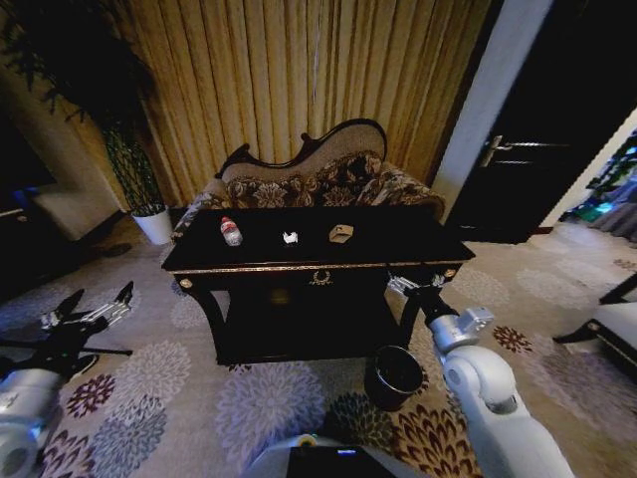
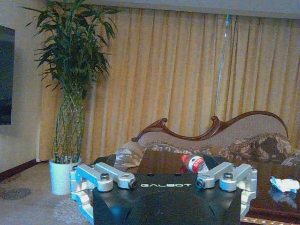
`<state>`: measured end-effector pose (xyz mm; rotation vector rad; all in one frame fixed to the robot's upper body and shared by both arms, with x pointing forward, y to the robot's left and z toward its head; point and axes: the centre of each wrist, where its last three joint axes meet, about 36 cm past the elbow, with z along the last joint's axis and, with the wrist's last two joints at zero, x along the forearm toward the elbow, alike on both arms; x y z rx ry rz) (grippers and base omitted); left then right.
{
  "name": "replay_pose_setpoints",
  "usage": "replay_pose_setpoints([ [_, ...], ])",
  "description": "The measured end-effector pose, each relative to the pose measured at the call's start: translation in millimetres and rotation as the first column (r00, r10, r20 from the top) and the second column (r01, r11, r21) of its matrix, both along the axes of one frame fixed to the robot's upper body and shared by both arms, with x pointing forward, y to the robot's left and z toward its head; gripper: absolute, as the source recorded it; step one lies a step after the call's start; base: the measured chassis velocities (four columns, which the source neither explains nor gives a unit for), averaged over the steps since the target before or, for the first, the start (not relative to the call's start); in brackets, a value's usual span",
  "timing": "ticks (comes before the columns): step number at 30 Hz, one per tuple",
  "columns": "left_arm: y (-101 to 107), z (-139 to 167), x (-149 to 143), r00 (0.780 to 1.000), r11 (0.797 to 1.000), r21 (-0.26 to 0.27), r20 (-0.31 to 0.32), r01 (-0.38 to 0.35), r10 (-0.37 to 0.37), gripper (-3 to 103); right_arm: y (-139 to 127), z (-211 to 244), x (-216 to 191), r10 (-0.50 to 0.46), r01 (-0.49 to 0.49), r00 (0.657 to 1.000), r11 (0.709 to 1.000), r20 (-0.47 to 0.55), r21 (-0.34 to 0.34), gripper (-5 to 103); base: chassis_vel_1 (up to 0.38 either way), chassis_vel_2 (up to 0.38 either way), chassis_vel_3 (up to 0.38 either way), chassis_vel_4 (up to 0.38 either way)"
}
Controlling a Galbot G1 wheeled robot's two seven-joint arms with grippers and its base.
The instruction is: Move to the front of the table and place the trash on the table into the trash bin.
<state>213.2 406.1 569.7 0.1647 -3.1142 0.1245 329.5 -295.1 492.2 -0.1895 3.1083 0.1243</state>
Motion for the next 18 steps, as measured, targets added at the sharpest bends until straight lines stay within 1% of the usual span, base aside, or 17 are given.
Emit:
replay_pose_setpoints([
  [18,0.2,-0.1,-0.5,1.000,1.000,0.003,0.001,-0.001,0.001,100,0.0,-0.7,1.4,0.004,-0.004,1.000,1.000,-0.001,0.002,100,-0.076,0.070,0.082,-0.070],
])
